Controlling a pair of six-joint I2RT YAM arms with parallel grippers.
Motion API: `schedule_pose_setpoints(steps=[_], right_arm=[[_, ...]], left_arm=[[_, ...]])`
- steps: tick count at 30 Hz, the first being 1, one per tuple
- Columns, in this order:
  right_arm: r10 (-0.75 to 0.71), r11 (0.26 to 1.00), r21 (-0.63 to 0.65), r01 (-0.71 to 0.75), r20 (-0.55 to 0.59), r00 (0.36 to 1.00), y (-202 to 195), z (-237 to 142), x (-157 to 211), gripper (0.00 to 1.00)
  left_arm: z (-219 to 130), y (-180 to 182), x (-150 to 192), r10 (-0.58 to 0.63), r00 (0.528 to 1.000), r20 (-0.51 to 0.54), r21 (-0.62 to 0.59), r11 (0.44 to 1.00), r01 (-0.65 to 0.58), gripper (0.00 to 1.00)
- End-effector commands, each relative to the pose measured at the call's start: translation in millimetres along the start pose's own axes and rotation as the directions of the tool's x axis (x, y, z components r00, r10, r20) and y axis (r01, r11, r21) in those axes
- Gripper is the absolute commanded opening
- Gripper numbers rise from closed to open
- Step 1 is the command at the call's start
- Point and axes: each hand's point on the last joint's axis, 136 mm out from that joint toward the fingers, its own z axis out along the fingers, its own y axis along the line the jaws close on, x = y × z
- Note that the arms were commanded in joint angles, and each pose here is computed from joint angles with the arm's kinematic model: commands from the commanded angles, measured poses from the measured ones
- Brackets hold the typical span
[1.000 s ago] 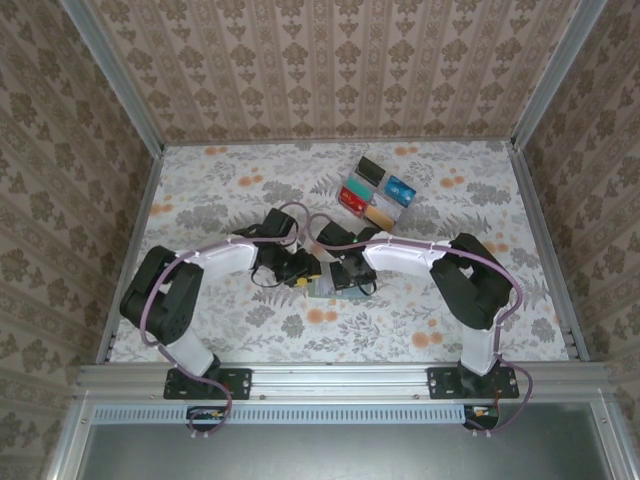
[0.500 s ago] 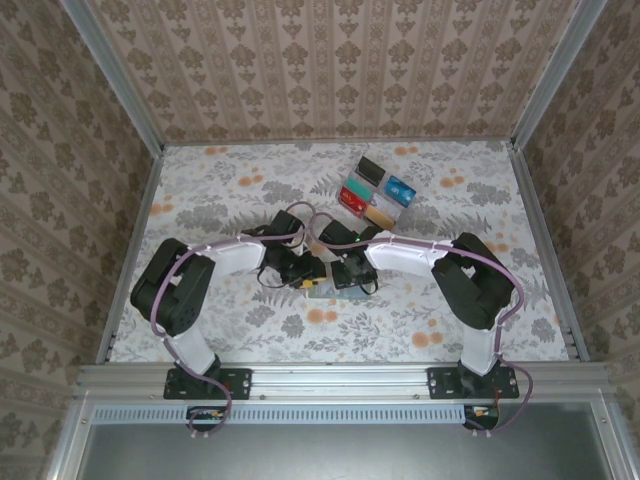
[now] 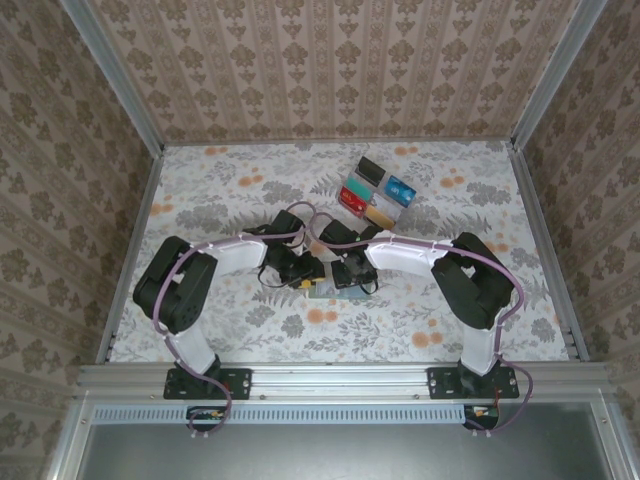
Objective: Take the credit cards out of the card holder
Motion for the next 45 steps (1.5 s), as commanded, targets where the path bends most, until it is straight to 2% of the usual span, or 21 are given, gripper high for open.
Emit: schedule_pose_setpoints(steps=[1,12,28,35,40,45], right_arm=[[0.028,0.999,0.044,-0.021,-0.149,0.988,-12.3,37.8,35.2,0.43],[0.025,0.995,0.102,-0.005,-0.200,0.980,-20.6,52.7,46.0,0.42],[0.037,0.999,0.045,-0.031,-0.158,0.987,-12.5,42.8,36.7,0.41],[0.063,0.996,-0.051,-0.067,-0.076,0.995,-3.5,16.9,18.8,0.41],[0.109,0.985,-0.143,-0.101,0.048,0.993,2.8,-12.5,-6.6,0.41],[0.166,0.979,-0.139,-0.146,0.137,0.977,-12.6,-35.7,-16.0,0.42]], left_arm=[[7.8,-6.0,4.5,0.017,0.999,-0.036,0.014,1.000,-0.016,0.33],[2.9,-18.7,2.4,0.048,0.999,-0.023,0.069,0.997,-0.046,0.28],[-20.0,-29.4,2.2,0.109,0.994,0.019,0.094,0.989,-0.111,0.23],[-13.7,-36.2,2.0,0.106,0.994,0.012,0.149,0.983,-0.107,0.23],[-11.9,-47.4,4.4,0.121,0.993,-0.008,0.201,0.973,-0.117,0.23],[-8.1,-59.9,4.2,0.134,0.991,-0.015,0.251,0.960,-0.126,0.25]])
